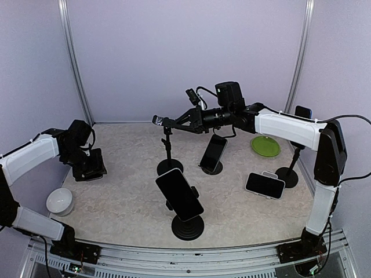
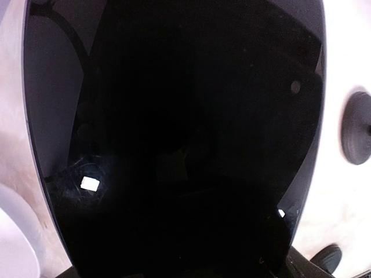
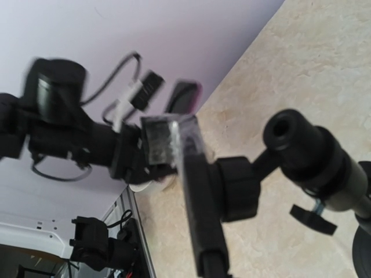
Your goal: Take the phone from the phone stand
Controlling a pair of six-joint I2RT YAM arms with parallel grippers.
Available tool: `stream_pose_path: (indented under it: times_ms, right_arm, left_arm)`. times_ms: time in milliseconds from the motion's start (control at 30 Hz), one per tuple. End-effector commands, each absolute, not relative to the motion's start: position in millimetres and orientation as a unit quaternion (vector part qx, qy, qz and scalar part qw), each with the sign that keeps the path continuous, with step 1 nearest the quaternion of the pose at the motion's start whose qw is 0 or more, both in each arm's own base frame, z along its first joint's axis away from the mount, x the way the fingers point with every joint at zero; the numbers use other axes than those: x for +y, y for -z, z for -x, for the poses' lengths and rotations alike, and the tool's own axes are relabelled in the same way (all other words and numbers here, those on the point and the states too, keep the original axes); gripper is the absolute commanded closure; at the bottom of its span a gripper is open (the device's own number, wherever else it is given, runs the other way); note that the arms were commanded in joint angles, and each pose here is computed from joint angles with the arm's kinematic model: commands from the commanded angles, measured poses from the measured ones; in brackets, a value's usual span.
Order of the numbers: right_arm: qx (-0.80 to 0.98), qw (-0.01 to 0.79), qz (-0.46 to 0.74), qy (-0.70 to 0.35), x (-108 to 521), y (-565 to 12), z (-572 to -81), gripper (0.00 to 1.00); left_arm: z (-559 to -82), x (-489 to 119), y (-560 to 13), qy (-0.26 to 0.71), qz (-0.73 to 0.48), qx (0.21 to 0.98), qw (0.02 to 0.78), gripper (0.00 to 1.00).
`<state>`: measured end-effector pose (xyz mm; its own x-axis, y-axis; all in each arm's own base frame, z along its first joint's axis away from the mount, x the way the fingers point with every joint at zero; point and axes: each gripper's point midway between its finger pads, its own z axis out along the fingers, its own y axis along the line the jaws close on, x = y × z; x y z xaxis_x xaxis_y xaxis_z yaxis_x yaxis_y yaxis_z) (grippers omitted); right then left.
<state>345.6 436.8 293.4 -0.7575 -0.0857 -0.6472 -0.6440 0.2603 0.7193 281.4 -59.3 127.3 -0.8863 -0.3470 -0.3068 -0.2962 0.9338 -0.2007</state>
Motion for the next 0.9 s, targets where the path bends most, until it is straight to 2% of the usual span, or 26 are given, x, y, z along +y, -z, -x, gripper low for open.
stream_pose_path:
  times_ms: [0, 233, 533, 733, 867]
  right_arm:
    - [0.754, 0.255, 0.237, -0.557, 430.1, -293.7, -350.7, 1.0]
    - [0.752, 0.256, 0.239, -0.558, 431.2, -294.9, -351.1, 1.0]
    - [0.75, 0.255, 0.238, -0.562, 432.3, -292.8, -351.4, 1.0]
    - [0.75, 0.256, 0.235, -0.563, 432.4, -292.1, -352.3, 1.0]
    - [0.749, 0.255, 0.234, -0.565, 432.1, -291.2, -351.1, 1.0]
  left_arm:
    - [-273.3, -50.5, -104.9, 0.059, 0.223, 0.959, 0.163, 0.71]
    - [-263.0, -47.4, -70.6, 0.046, 0.226, 0.963, 0.138, 0.7]
    - [-266.7, -52.5, -46.0, 0.036, 0.185, 0.976, 0.105, 0.61]
    - [-260.5, -50.0, -30.3, 0.019, 0.176, 0.982, 0.067, 0.52]
    - [-257.8, -49.4, -21.2, 0.011, 0.173, 0.984, 0.048, 0.35]
